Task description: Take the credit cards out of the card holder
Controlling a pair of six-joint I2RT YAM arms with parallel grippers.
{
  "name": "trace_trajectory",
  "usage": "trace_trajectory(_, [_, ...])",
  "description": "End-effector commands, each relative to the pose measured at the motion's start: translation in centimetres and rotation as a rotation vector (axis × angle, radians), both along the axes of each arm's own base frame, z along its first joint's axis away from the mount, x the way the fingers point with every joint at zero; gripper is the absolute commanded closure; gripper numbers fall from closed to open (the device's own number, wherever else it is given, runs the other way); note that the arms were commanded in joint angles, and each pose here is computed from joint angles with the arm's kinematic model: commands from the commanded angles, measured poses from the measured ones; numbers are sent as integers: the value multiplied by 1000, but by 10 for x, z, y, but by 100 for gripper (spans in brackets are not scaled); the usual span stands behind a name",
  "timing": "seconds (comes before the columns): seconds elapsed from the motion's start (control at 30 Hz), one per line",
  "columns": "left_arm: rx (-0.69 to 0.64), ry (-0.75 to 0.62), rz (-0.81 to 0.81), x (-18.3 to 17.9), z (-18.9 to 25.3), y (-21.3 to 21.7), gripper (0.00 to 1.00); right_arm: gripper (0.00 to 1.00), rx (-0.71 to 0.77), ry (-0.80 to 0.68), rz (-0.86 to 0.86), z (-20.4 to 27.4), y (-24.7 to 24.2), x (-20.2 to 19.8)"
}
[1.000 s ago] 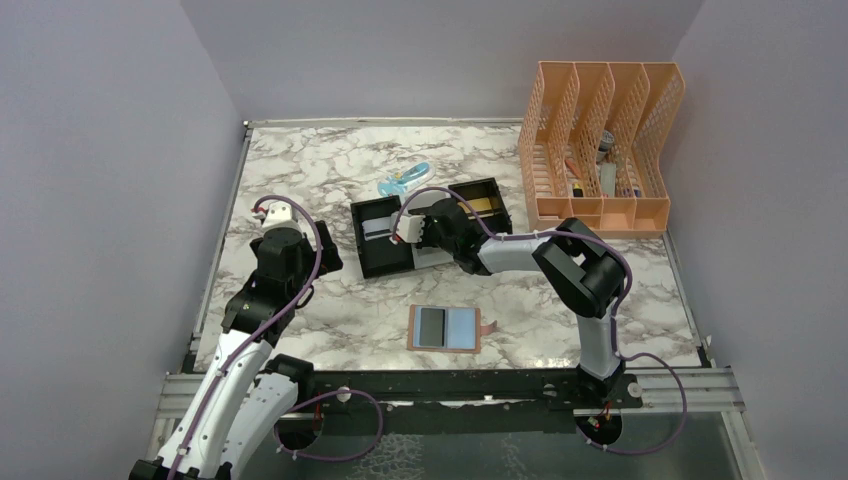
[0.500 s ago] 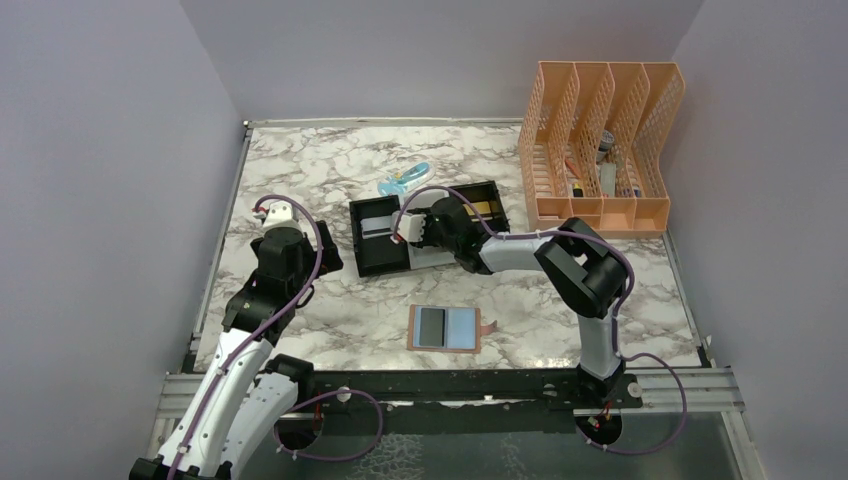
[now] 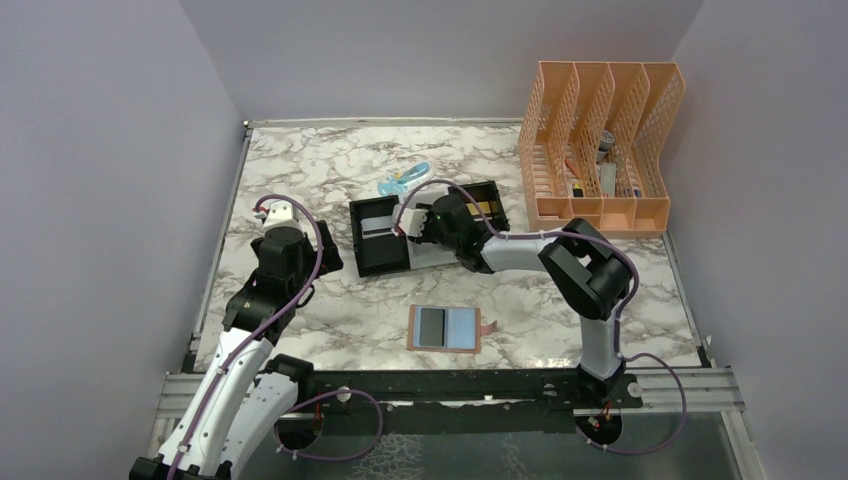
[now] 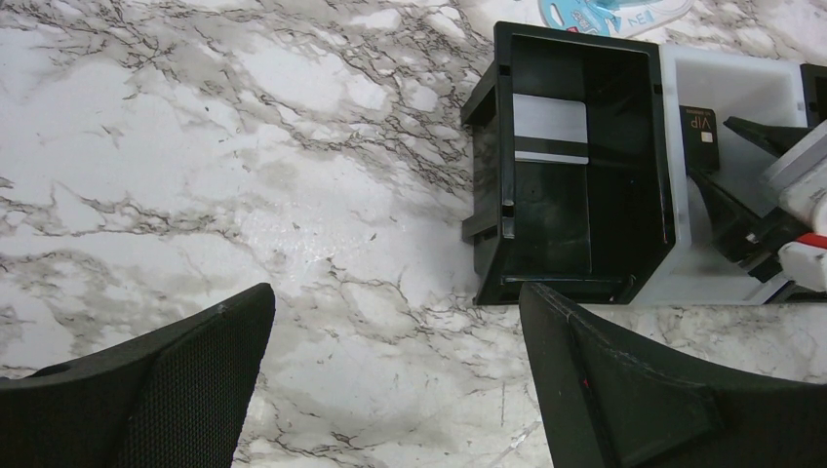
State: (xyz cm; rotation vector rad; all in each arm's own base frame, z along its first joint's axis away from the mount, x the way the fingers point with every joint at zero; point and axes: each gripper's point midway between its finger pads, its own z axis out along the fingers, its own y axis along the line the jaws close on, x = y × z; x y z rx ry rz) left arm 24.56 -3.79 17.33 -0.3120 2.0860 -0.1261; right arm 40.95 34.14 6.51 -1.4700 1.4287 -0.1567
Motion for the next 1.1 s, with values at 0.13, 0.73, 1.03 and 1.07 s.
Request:
trace_trajectory(0.13, [-7,2,-23,-1,-1,-3,1,58,355,-39,-63,94,12,-1])
trace_trajectory(0.73, [-21,8,-78,-2,-1,-12,1,39,1089,625,-358,108,-38,-120])
trace_trajectory(1.03, [-98,0,-273,-2,-3,-48,1,38,1124,1107,-191,87,-28,-216])
trace_trajectory(1.07, [-113,10,-307,-3,-5,-54,1,38,1126,1181,-183,82,-27,-226])
